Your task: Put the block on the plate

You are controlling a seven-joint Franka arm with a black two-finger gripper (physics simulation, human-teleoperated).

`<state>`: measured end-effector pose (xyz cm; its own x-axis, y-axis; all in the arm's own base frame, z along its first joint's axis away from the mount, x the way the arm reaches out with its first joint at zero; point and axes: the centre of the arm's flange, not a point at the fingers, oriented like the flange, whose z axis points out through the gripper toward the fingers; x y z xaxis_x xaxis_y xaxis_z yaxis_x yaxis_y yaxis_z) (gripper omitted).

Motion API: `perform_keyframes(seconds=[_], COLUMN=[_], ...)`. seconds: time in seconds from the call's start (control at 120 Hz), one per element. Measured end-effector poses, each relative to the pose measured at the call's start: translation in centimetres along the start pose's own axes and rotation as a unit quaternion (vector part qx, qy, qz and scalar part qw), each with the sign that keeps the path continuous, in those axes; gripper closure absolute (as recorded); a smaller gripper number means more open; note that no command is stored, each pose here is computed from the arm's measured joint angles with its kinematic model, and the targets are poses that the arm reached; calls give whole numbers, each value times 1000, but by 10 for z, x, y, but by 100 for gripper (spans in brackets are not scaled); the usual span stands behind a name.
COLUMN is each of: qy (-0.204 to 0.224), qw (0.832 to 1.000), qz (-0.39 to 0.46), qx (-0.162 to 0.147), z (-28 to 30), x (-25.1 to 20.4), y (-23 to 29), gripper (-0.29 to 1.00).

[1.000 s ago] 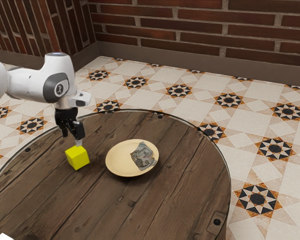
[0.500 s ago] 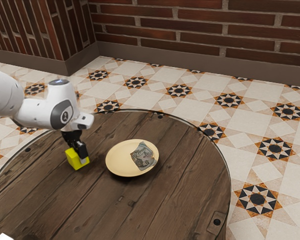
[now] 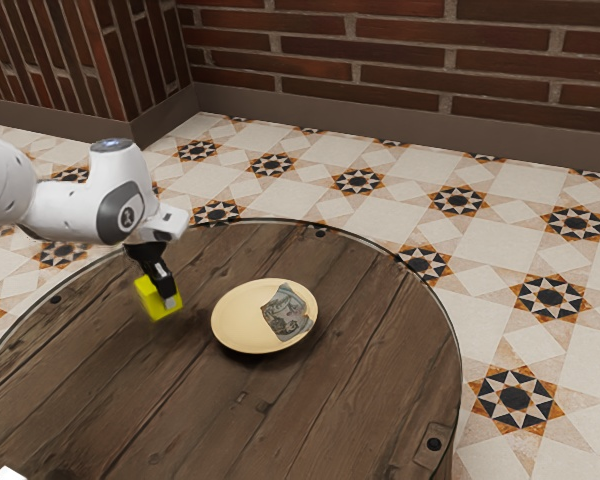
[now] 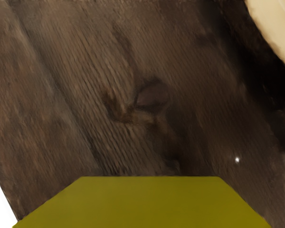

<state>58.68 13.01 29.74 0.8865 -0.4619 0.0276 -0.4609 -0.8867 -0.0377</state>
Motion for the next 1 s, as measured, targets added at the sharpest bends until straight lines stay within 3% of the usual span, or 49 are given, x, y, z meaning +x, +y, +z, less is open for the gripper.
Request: perform_keyframes(seconds=[0.333,0.483,0.7,1.0], qy=[30,32,14,34], qw=[992,988,987,990], qz=[120,154,156,133], qx=[8,1,-22,-21], z=[-58,-46,1,-56], x=[85,122,139,121], y=[107,141,150,123], gripper=[30,29,24,6])
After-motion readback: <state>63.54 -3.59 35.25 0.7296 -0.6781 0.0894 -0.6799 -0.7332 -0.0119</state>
